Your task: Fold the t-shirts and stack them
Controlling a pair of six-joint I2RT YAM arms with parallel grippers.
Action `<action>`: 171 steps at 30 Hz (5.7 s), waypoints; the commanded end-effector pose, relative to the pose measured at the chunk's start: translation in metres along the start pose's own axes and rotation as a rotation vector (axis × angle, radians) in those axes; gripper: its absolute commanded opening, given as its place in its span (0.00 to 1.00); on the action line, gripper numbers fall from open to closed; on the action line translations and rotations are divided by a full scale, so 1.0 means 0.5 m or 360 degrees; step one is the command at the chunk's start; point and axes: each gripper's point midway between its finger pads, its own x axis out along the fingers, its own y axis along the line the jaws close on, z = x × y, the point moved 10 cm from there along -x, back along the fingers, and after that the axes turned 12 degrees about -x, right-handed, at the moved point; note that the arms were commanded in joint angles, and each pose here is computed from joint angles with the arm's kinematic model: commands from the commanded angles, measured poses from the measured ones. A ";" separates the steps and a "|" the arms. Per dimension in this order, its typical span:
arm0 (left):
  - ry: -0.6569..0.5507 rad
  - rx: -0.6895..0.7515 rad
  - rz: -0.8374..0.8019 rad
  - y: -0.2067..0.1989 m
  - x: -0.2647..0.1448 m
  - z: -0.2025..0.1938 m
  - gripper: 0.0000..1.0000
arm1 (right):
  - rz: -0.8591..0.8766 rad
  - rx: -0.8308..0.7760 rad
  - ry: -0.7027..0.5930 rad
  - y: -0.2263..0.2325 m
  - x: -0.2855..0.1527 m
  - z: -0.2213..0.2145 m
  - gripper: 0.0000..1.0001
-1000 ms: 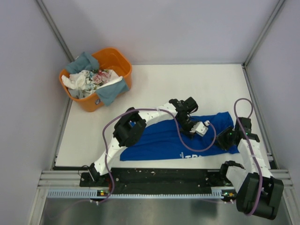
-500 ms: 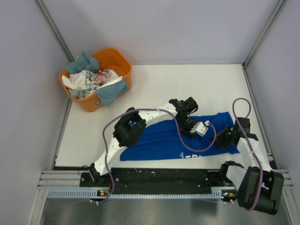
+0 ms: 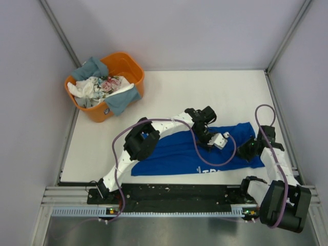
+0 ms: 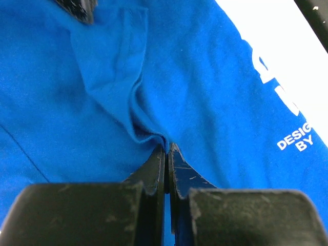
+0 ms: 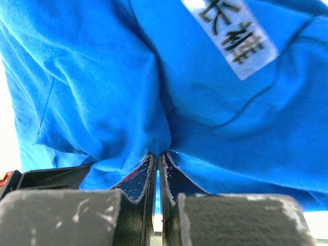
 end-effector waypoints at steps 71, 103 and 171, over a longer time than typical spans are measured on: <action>0.0779 -0.1441 0.0866 -0.189 -0.395 -0.433 0.13 | -0.0482 -0.0558 -0.0200 0.136 0.169 0.390 0.06; 0.0255 -0.0800 0.0927 -0.023 -0.505 -0.133 0.52 | -0.0573 -0.0382 -0.0545 0.106 -0.044 0.302 0.61; 0.0270 -0.0801 0.0262 -0.128 -0.158 -0.158 0.33 | 0.0557 -0.0895 -0.0007 0.249 0.154 0.062 0.00</action>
